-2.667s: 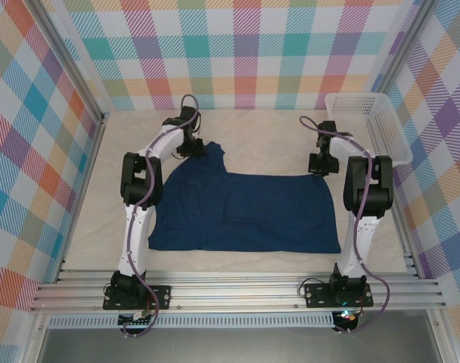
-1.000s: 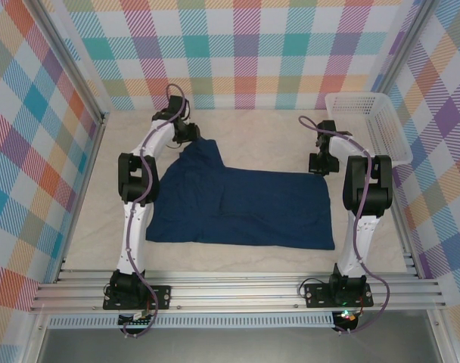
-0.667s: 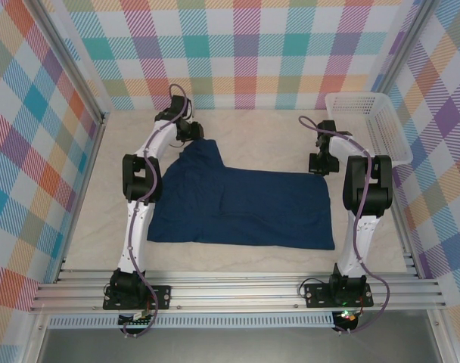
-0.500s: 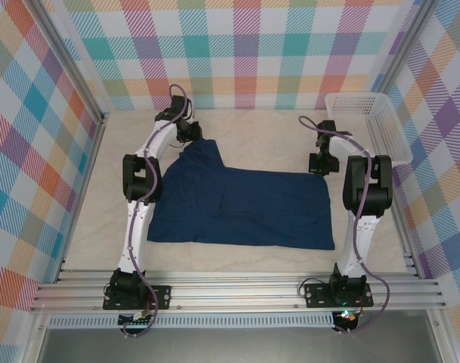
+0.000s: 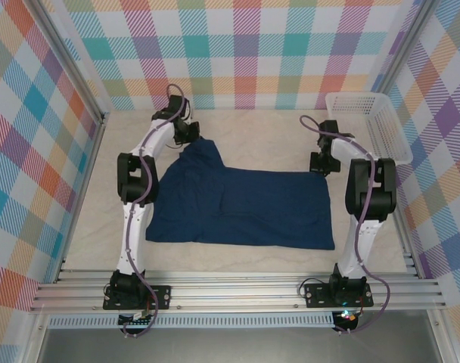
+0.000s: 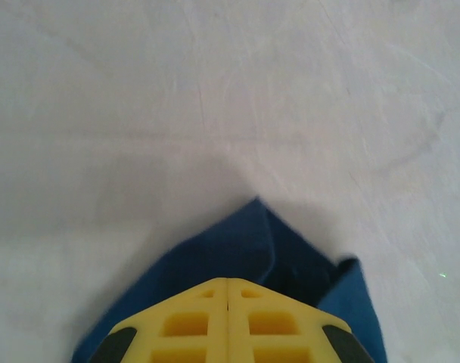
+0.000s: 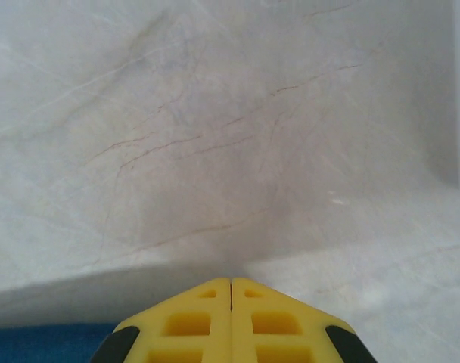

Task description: Fold the inside-out t-shirt

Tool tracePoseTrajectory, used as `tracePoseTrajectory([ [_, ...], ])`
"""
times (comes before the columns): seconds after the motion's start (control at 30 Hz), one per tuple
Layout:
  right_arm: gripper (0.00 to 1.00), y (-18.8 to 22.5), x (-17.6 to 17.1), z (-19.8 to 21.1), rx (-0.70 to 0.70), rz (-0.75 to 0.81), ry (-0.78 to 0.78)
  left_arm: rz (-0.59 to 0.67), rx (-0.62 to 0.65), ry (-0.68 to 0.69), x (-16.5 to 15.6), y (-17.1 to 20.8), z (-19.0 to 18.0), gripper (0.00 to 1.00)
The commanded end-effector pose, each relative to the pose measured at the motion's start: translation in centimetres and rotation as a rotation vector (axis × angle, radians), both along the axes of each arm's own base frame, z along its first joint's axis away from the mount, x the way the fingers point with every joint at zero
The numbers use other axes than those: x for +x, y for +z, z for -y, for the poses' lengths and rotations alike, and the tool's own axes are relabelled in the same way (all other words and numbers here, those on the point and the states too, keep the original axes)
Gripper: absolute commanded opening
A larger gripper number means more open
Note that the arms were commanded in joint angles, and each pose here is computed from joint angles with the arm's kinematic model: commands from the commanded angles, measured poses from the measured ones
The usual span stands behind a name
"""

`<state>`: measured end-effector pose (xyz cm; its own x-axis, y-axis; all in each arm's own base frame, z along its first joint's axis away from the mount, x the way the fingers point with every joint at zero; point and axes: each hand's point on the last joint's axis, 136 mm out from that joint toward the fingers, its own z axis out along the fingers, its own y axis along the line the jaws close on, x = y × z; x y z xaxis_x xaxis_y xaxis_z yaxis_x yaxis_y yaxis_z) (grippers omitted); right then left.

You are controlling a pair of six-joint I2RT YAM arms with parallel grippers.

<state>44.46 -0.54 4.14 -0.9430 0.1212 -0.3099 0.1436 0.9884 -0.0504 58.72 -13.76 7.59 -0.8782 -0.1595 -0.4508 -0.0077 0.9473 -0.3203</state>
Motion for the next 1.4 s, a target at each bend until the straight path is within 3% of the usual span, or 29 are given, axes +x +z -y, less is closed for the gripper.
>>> tracePoseTrajectory([
  [0.0, 0.00, 3.8, 0.2, 0.4, -0.002, 0.107, -0.024, 0.170, -0.083, 0.023, -1.2, 9.5, 0.6, 0.00],
  [0.27, 0.00, 5.8, -4.1, 0.2, 0.031, 0.121, -0.063, 0.215, -0.145, 0.120, -8.3, 12.1, -1.1, 0.00],
  [0.37, 0.00, 5.4, -5.4, -0.3, 0.068, 0.113, -0.065, 0.207, -0.197, 0.136, -11.2, 11.8, -1.0, 0.00],
  [0.67, 0.00, 4.1, -8.2, -0.5, 0.091, 0.072, -0.094, 0.189, -0.195, 0.194, -19.6, 11.6, -2.8, 0.00],
  [0.83, 0.00, 3.4, -10.2, -0.2, 0.076, 0.035, -0.114, 0.124, -0.208, 0.156, -23.4, 10.2, -2.0, 0.00],
  [1.07, 0.00, 2.9, -12.0, 0.6, 0.034, 0.007, -0.130, 0.066, -0.194, 0.139, -27.8, 8.6, -2.4, 0.00],
  [1.37, 0.00, 1.1, -13.9, 0.8, 0.015, -0.057, -0.141, -0.040, -0.179, 0.147, -30.7, 4.0, -2.6, 0.00],
])
